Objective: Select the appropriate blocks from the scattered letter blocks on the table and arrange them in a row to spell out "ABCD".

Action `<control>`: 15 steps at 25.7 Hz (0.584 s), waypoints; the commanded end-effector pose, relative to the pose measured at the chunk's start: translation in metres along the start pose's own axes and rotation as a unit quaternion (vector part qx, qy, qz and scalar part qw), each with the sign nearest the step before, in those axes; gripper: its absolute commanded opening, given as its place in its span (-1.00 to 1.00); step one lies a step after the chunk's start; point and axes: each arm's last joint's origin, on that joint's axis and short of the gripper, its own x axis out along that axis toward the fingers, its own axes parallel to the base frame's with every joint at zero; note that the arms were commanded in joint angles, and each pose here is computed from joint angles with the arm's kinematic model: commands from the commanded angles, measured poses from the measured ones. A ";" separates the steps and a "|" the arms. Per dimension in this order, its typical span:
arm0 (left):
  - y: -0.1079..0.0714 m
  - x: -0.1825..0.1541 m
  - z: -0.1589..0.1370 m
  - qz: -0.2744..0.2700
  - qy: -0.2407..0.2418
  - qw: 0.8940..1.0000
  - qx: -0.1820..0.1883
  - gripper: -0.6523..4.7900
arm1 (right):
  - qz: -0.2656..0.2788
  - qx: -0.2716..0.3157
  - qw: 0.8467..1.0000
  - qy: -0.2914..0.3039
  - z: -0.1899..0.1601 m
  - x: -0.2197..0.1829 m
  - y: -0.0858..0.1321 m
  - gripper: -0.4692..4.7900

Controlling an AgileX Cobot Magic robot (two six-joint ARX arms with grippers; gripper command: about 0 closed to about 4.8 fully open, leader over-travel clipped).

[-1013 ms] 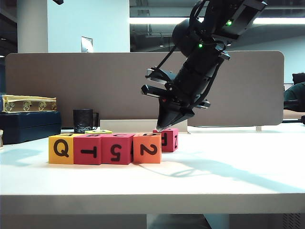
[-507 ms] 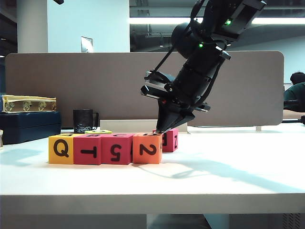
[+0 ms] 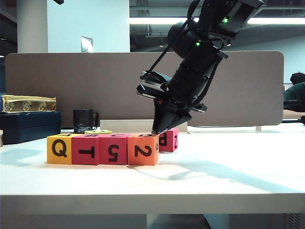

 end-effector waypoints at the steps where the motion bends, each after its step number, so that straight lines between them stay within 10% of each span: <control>1: -0.001 -0.002 0.002 -0.001 -0.009 1.000 0.001 -0.78 | -0.031 -0.003 1.000 -0.003 0.002 -0.003 0.000 -0.83; 15: -0.001 -0.002 0.002 -0.001 -0.010 1.000 0.002 -0.78 | -0.075 -0.006 0.997 -0.021 0.008 -0.019 0.002 -0.83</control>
